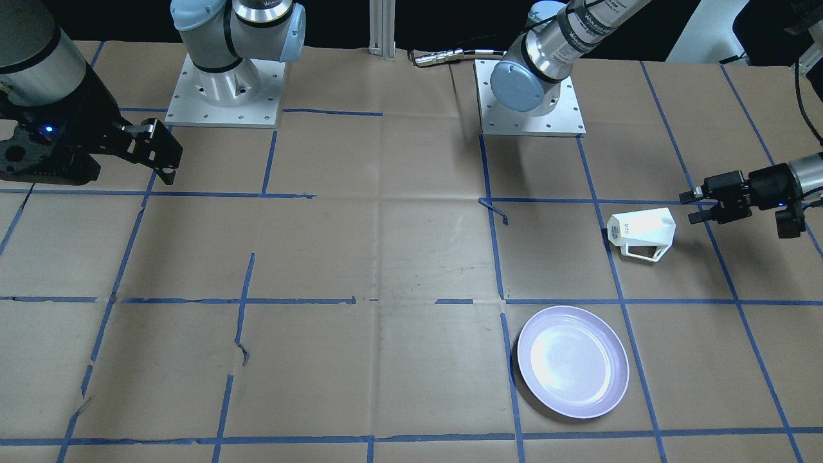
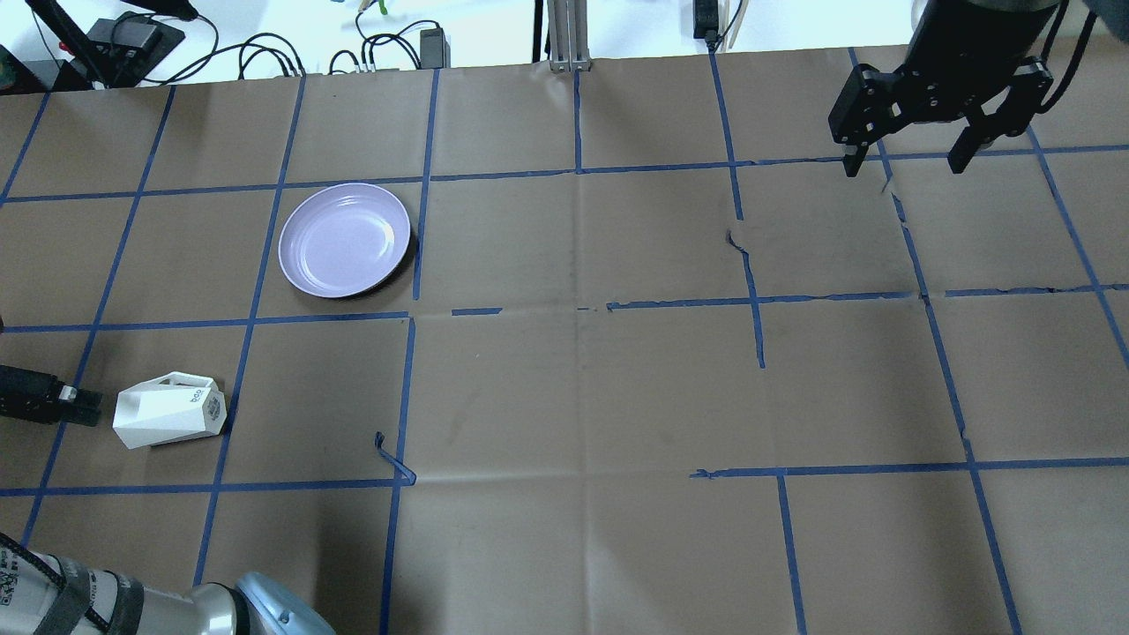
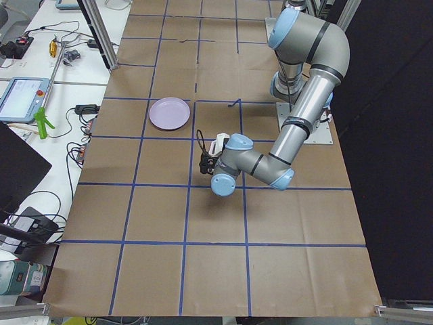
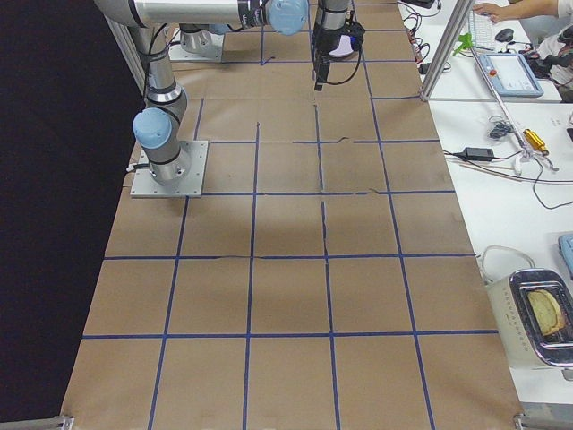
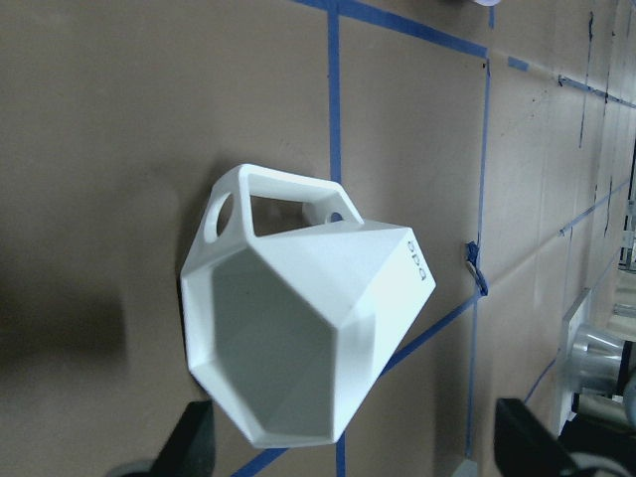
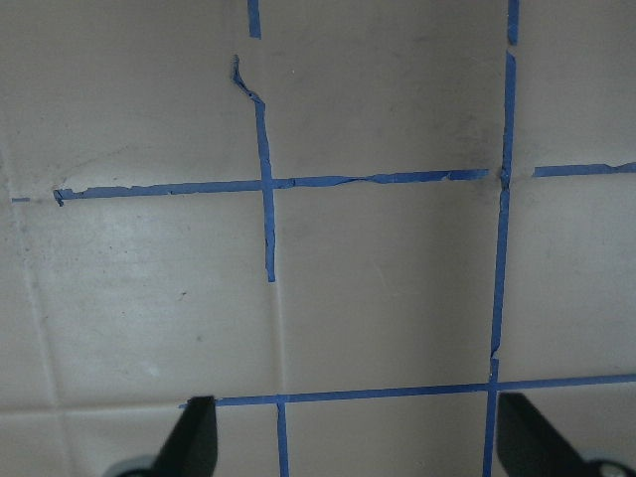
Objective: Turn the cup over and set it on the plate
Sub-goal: 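Close the left gripper on the open rim of the white cup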
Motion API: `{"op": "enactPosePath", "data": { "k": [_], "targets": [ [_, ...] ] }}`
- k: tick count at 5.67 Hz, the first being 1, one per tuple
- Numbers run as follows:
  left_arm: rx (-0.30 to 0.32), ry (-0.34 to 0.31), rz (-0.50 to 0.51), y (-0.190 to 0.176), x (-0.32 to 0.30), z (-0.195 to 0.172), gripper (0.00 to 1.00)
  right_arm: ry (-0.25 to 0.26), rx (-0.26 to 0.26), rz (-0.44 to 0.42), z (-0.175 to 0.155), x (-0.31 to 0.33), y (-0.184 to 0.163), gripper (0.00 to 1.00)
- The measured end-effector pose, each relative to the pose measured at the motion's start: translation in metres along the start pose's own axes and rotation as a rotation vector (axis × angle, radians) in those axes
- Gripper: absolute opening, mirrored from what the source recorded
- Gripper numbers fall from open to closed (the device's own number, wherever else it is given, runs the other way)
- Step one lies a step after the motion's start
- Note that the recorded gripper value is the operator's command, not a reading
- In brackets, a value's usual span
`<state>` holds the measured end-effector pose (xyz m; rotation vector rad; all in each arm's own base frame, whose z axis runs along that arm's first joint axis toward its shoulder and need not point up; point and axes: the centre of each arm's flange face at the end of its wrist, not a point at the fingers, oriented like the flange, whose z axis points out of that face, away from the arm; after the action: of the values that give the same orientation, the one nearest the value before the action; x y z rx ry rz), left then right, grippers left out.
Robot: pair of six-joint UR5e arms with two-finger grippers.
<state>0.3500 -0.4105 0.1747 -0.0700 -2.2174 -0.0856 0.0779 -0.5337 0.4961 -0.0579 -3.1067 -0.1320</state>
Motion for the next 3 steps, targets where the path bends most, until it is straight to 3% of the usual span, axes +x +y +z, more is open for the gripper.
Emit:
{"op": "enactPosePath", "data": {
  "k": [1,3],
  "targets": [
    [0.017,0.053,0.007,-0.004,-0.011,0.013,0.71,0.0,0.0,0.0,0.0,0.0,0.0,1.0],
    [0.084,0.122,0.059,-0.013,-0.015,0.024,0.19,0.0,0.0,0.0,0.0,0.0,0.0,1.0]
  ]
}}
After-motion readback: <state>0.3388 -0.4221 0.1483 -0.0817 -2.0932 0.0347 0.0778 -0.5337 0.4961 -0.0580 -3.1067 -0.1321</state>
